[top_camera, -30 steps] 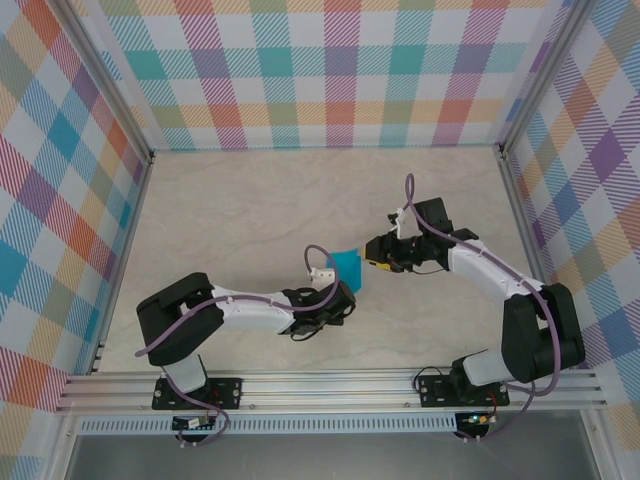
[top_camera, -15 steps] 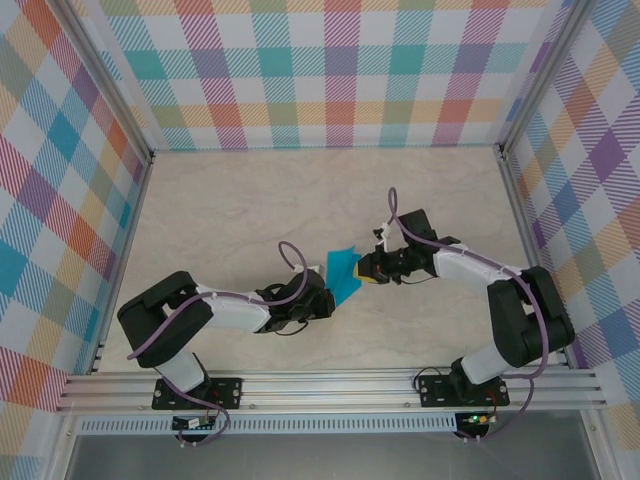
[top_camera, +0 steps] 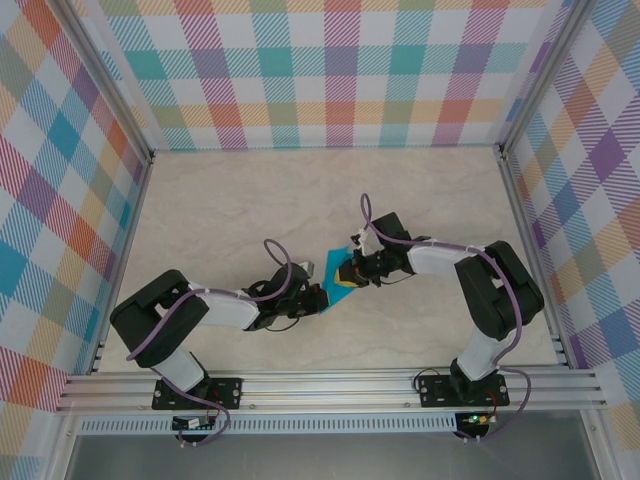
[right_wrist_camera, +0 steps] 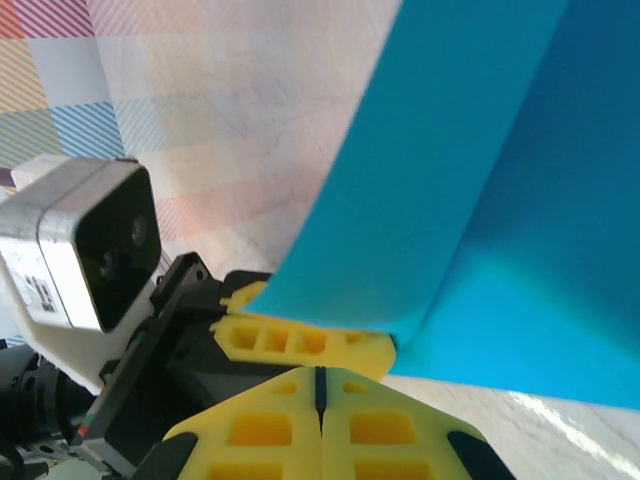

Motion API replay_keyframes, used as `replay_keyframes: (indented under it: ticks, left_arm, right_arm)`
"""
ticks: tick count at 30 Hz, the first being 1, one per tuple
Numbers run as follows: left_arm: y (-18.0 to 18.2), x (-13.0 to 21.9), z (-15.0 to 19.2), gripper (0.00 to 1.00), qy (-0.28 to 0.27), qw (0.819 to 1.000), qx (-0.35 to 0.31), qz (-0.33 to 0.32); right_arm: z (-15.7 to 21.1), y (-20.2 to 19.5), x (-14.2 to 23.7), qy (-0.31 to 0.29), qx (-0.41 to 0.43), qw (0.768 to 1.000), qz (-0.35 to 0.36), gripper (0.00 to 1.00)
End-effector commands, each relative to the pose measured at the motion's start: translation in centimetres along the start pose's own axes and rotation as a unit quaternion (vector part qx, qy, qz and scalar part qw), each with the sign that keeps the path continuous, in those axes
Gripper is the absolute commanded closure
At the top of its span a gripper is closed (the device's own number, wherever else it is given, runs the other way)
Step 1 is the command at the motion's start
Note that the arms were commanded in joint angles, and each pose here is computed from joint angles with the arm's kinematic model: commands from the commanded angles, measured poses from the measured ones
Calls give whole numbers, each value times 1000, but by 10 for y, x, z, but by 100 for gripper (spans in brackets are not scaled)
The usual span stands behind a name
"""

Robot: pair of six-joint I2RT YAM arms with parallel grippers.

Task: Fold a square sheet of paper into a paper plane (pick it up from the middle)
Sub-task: Fourth fold the wing at the center of the table.

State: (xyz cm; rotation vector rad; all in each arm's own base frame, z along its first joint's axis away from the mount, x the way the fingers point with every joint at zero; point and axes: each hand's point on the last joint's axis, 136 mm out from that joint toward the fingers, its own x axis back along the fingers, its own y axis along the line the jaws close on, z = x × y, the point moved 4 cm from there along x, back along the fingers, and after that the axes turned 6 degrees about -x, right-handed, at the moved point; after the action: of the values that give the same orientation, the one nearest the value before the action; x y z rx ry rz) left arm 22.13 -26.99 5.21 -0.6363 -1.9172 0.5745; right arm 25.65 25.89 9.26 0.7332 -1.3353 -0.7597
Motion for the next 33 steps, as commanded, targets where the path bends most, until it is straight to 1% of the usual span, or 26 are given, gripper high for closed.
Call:
replay_keyframes:
  ticks: [1,6,11,17,23,27,30,33]
  left_arm:
    - [-1,3,-4,94,0,1000,5,22]
    - [1,5,-6,92,3,1000,1,13]
    - [5,5,-5,82,11,1000,-6,-7]
    - [5,9,-4,77,18,999,-23,-25]
    - [-4,7,-2,73,28,998,-54,-34]
    - [-10,9,-6,70,17,997,-68,-43]
    - [-13,11,-10,67,9,994,-87,-62]
    - [-20,13,-13,60,1,990,-112,-81]
  right_arm:
    - [-9,10,-5,-5,14,1000,-8,95]
    - [-17,2,-12,-10,-3,1000,1,95]
    - [-25,-5,-18,-17,-17,1000,15,95]
    - [-27,-7,-17,-23,-24,999,25,95]
    - [-26,-6,-16,-24,-24,999,26,95]
    - [-25,-5,-14,-26,-23,999,28,95]
    - [-22,-4,-12,-27,-24,999,28,94]
    - [-20,-3,-7,-33,-24,999,31,93]
